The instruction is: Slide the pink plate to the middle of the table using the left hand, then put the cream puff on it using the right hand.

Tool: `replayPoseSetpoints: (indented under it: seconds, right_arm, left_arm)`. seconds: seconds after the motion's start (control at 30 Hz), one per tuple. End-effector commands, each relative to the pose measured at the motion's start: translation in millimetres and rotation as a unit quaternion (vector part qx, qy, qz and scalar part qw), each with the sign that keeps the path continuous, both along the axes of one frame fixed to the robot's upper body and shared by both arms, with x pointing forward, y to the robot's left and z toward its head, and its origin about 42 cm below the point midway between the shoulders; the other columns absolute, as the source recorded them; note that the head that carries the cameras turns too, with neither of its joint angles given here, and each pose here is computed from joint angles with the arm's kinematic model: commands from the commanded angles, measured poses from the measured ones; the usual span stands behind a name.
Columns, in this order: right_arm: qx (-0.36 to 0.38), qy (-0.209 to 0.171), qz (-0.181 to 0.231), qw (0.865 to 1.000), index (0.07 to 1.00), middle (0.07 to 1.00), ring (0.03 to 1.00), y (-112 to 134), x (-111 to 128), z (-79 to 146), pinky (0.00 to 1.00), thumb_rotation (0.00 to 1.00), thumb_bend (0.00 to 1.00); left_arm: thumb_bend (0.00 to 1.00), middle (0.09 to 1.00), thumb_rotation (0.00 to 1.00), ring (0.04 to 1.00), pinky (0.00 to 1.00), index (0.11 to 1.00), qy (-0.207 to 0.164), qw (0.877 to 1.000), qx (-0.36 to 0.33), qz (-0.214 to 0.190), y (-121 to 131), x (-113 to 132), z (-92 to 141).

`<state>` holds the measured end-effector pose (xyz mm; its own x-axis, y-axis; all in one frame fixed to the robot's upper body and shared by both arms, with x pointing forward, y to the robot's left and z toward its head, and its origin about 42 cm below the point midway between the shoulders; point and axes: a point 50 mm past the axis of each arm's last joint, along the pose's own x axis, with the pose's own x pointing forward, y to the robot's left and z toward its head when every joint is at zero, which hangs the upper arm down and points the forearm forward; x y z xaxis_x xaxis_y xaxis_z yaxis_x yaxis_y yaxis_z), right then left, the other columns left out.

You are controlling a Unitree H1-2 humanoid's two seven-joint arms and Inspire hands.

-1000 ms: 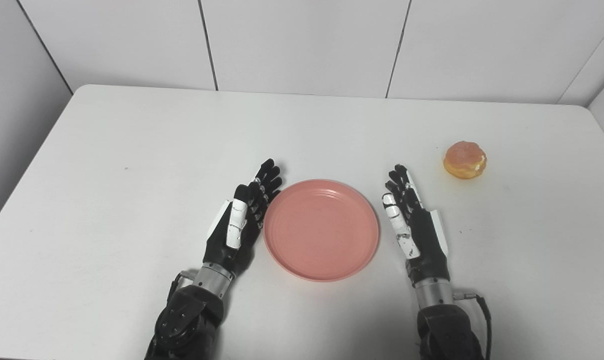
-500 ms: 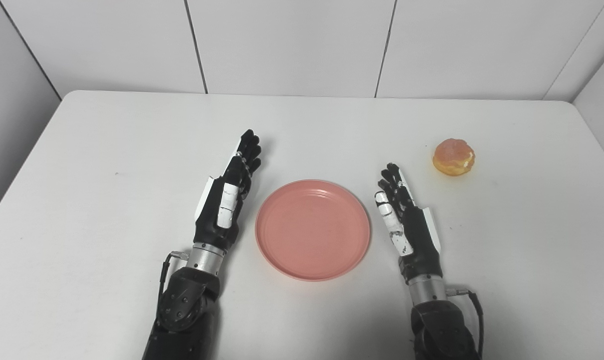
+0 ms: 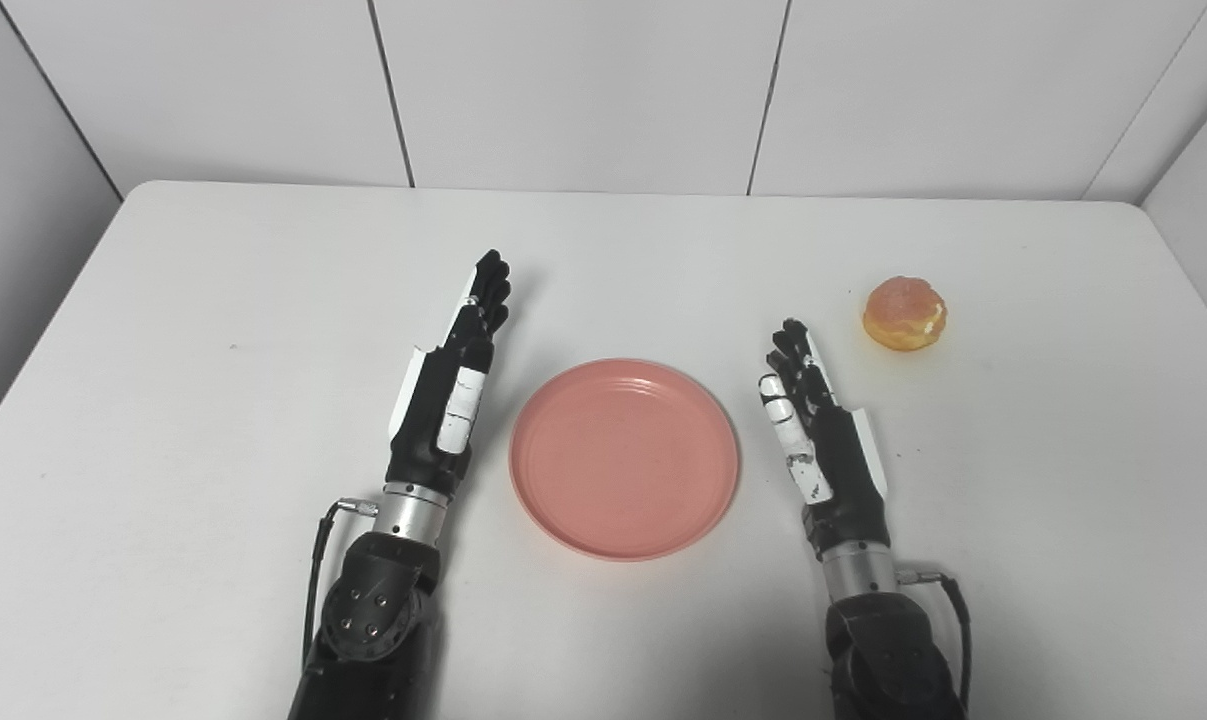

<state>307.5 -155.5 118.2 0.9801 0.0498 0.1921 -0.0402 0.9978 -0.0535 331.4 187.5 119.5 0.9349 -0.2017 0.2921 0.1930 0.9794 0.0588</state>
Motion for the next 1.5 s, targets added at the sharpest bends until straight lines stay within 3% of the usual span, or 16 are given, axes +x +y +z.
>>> replayPoseSetpoints:
  seconds: [0.0,0.17,0.27,0.47,0.73,0.93,0.97,1.1,1.23,1.47]
  right_arm:
    - [-0.006,-0.072,-0.012,0.997,0.967,0.952,0.938,-0.9,9.9,25.4,0.97,0.88,0.62]
    - [-0.050,-0.103,-0.044,0.992,0.978,0.965,0.954,-14.9,17.5,46.0,0.92,0.92,0.65]
    - [-0.088,-0.132,-0.073,0.985,0.979,0.972,0.959,-24.3,23.1,58.0,0.95,0.94,0.63]
    - [-0.149,-0.188,-0.123,0.963,0.998,0.994,0.982,-49.6,42.9,83.4,0.98,0.88,0.58]
    - [-0.188,-0.210,-0.164,0.945,1.000,0.997,0.973,-72.6,54.8,102.0,0.93,0.75,0.60]
    - [-0.198,-0.191,-0.174,0.945,1.000,1.000,0.988,-85.2,57.3,107.4,0.94,0.76,0.63]
    - [-0.196,-0.186,-0.173,0.947,1.000,1.000,0.987,-88.2,57.7,108.5,0.86,0.73,0.62]
    - [-0.200,-0.167,-0.173,0.950,1.000,1.000,0.965,-98.1,58.1,111.2,0.76,0.71,0.63]
    - [-0.207,-0.146,-0.174,0.952,1.000,1.000,0.956,-104.6,58.7,112.1,0.75,0.69,0.64]
    - [-0.256,-0.095,-0.193,0.943,0.990,1.000,0.945,-119.3,66.1,107.4,0.85,0.61,0.68]
  left_arm:
    - [0.73,1.000,1.00,1.000,1.00,1.000,0.082,0.996,0.004,0.022,6.7,-23.0,-44.1]
    - [0.70,1.000,1.00,1.000,1.00,1.000,0.087,0.996,0.009,0.034,8.4,-24.1,-45.9]
    - [0.71,1.000,1.00,1.000,1.00,1.000,0.092,0.995,0.018,0.029,8.4,-23.4,-46.7]
    - [0.66,1.000,1.00,1.000,1.00,1.000,0.105,0.993,0.031,0.032,6.9,-23.8,-44.5]
    - [0.67,1.000,1.00,1.000,1.00,1.000,0.107,0.994,-0.008,0.031,6.8,-21.0,-47.2]
    - [0.69,1.000,1.00,1.000,1.00,1.000,0.111,0.993,-0.005,0.033,8.4,-20.3,-48.2]
    - [0.70,1.000,1.00,1.000,1.00,1.000,0.112,0.993,-0.005,0.034,8.7,-20.1,-48.3]
    - [0.71,1.000,1.00,1.000,1.00,1.000,0.117,0.992,-0.017,0.036,8.5,-17.7,-48.8]
    - [0.69,1.000,1.00,1.000,1.00,1.000,0.115,0.992,-0.028,0.044,7.8,-18.8,-46.1]
    - [0.67,1.000,1.00,1.000,1.00,1.000,0.123,0.990,-0.045,0.061,13.2,-21.6,-45.2]
